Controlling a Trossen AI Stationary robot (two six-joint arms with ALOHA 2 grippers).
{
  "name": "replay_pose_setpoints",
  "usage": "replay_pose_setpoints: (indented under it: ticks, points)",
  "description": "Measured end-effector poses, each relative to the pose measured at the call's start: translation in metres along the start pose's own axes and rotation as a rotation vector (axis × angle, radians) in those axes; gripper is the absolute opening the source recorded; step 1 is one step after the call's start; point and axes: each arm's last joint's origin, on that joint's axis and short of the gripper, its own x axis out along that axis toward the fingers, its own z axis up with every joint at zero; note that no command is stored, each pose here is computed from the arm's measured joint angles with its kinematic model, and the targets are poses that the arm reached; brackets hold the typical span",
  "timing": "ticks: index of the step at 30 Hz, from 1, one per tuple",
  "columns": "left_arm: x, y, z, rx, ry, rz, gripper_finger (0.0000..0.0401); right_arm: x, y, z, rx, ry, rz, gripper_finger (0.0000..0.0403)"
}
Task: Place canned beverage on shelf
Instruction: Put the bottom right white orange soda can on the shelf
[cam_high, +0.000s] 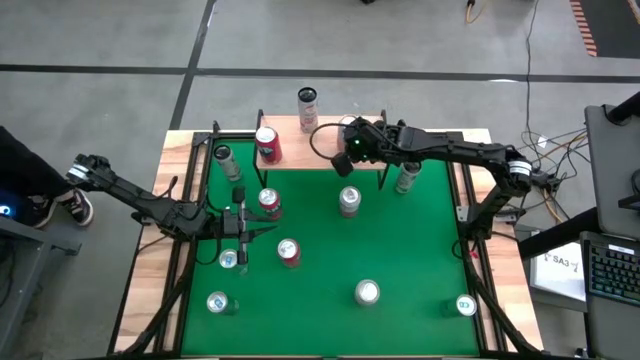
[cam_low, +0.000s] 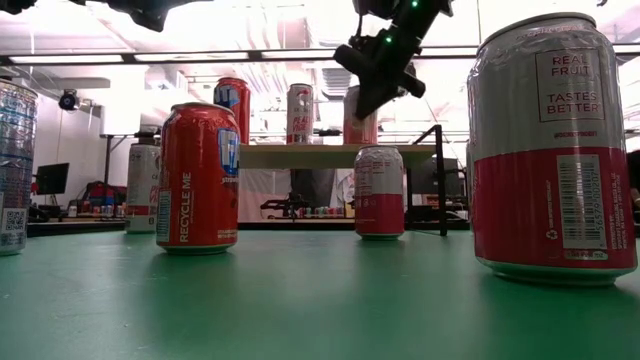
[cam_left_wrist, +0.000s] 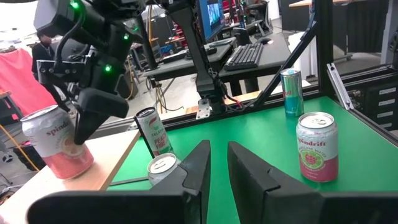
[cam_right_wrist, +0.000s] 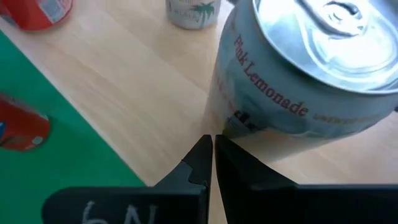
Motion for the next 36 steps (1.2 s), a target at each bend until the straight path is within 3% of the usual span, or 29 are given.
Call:
replay_pose_setpoints:
  ticks: [9,24,32,36]
  points:
    - [0.000,0.000,0.000,0.000,0.000,0.000,0.0038,-0.005,0.013,0.003,0.004,-0.064,0.054,0.0012]
    - [0.000,0.000,0.000,0.000,0.000,0.000,0.0038,0.000,-0.001,0.008,-0.043,-0.080,-0.017,0.0012]
    - [0.000,0.000,0.000,-0.011,0.002,0.000,0.0038,-0.007,0.001,0.001,-0.036,0.002,0.061,0.0012]
    - [0.000,0.000,-0.001,-0.012,0.007,-0.001,0.0038,-0.006,-0.006,-0.007,-0.042,0.080,-0.012,0.0012]
